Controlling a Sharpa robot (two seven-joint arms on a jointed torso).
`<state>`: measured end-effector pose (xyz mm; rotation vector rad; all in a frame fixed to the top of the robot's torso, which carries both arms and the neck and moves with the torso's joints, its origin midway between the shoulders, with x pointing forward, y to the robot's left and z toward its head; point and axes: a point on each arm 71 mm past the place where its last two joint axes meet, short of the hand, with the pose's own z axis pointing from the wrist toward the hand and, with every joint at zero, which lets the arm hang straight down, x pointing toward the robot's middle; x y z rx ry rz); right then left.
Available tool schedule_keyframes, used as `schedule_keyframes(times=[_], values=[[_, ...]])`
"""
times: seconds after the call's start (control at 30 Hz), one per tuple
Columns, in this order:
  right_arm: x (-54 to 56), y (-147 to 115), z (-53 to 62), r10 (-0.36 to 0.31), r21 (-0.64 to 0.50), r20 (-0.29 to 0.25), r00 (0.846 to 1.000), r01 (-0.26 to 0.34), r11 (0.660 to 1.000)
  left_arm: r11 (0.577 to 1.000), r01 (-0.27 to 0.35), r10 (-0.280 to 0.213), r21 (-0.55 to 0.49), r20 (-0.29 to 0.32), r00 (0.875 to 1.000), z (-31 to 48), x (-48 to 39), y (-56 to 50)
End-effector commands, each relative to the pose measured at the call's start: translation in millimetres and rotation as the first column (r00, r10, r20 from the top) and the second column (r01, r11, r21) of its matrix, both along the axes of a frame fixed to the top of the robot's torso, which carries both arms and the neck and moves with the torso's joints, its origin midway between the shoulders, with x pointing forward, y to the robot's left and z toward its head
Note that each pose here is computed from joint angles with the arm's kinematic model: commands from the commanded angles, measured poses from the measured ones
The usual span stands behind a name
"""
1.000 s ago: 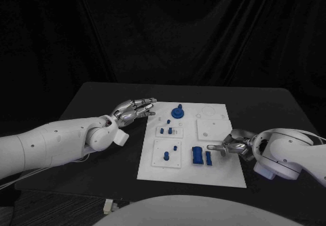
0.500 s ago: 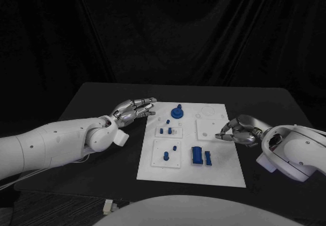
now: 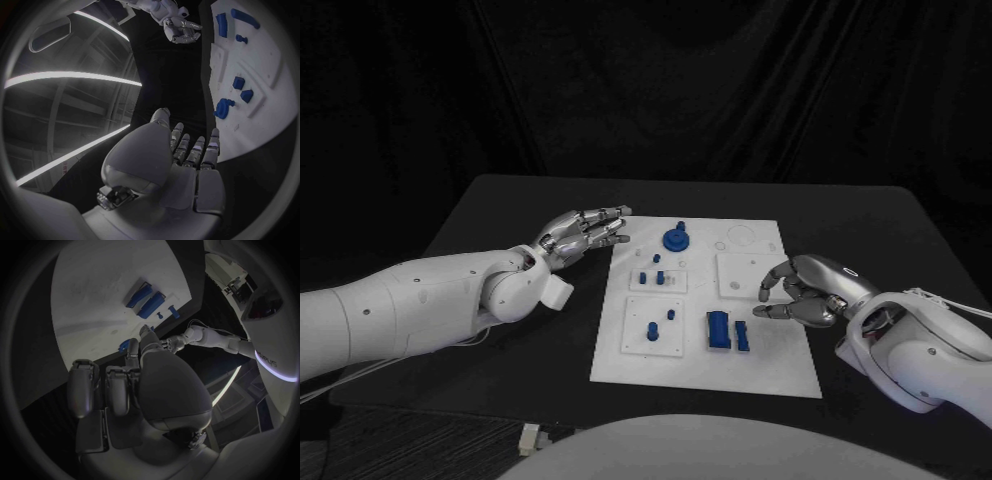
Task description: Assemble the parts on the task board
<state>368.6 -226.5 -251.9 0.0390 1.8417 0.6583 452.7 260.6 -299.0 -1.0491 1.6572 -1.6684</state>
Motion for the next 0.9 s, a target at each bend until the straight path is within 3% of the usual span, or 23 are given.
schedule_keyframes(times=[0.03, 0.37, 0.9], values=[[-4.4, 6.0, -0.5, 0.074, -0.055, 0.095, 0.993, -0.069, 0.996, 1.000, -0.003, 0.004, -0.022, 0.019, 1.000, 1.7, 0.2, -1.4], [-11.9, 14.2, -20.9, 0.101, -0.124, 0.017, 0.995, -0.098, 0.987, 1.000, -0.004, 0.004, -0.019, 0.015, 1.000, 1.5, 0.0, 0.3], [-12.6, 19.4, -34.8, 0.103, -0.196, -0.046, 0.994, -0.110, 0.975, 1.000, 0.002, -0.002, -0.021, 0.011, 1.000, 0.8, 0.1, -1.3]])
